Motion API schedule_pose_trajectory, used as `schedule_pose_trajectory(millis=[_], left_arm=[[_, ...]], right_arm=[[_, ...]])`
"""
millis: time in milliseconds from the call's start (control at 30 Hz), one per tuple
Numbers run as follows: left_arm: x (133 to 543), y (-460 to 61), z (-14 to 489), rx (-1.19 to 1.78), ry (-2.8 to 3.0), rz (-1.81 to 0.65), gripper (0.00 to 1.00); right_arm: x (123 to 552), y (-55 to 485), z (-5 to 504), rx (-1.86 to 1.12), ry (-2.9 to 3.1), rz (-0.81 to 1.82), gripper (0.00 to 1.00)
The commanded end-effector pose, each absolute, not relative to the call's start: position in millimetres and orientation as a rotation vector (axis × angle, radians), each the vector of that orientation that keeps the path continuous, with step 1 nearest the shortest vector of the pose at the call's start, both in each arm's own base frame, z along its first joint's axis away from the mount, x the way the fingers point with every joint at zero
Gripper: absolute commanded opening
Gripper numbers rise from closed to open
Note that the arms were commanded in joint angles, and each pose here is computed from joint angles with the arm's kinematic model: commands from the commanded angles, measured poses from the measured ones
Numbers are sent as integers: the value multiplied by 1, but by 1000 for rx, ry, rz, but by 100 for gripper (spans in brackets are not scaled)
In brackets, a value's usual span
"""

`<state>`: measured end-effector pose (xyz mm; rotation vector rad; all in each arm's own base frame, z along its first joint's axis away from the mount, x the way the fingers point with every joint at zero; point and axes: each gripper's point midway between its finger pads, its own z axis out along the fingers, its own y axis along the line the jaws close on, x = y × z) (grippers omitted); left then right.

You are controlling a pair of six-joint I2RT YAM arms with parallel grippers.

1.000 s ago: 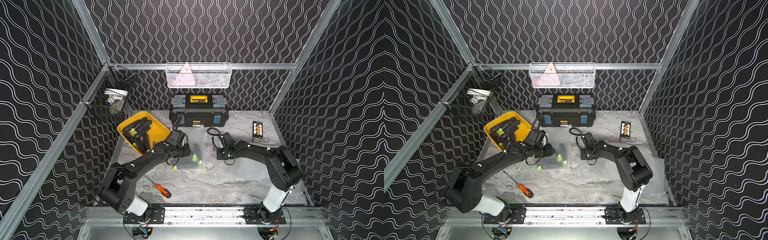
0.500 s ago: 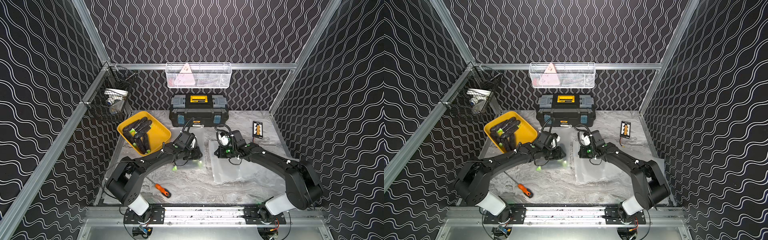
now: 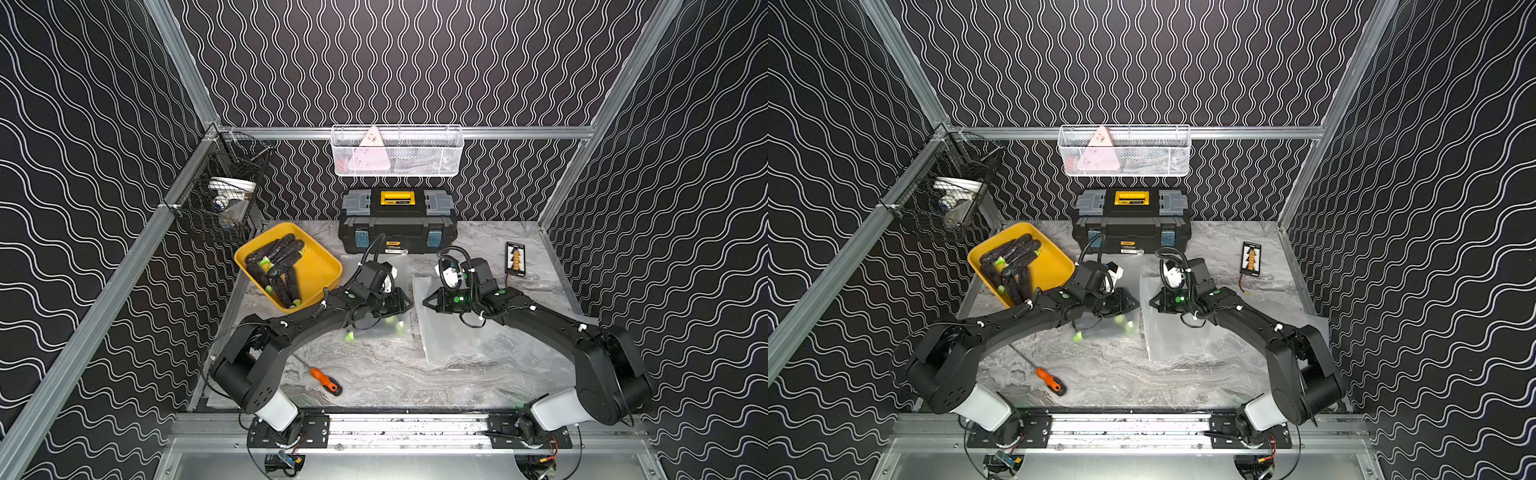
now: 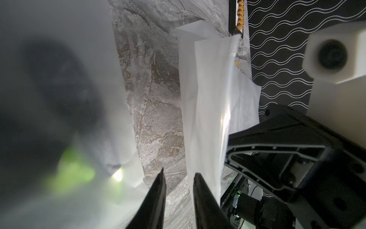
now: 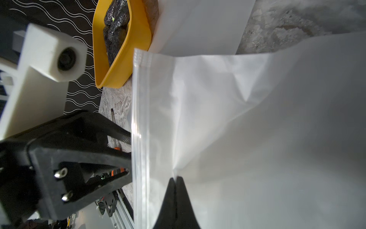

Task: Place the eggplant in a zip-top bag and seal the zipper
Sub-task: Open the zipper of the food storage bag at the center of the board.

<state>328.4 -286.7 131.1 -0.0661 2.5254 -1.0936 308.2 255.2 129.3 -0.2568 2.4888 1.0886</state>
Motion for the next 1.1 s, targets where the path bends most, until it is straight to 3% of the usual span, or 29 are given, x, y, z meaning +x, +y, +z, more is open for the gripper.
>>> schedule_pose_trajectory(millis=[0,1067], left_arm=[[332,-293,139,-68,2485,-1147,31],[350,-285,148,-145,2416,-1172,30]], right_arm=[[311,261,137,-267,2449,1131,0],[309,264,128,-275,2469,1116,0]])
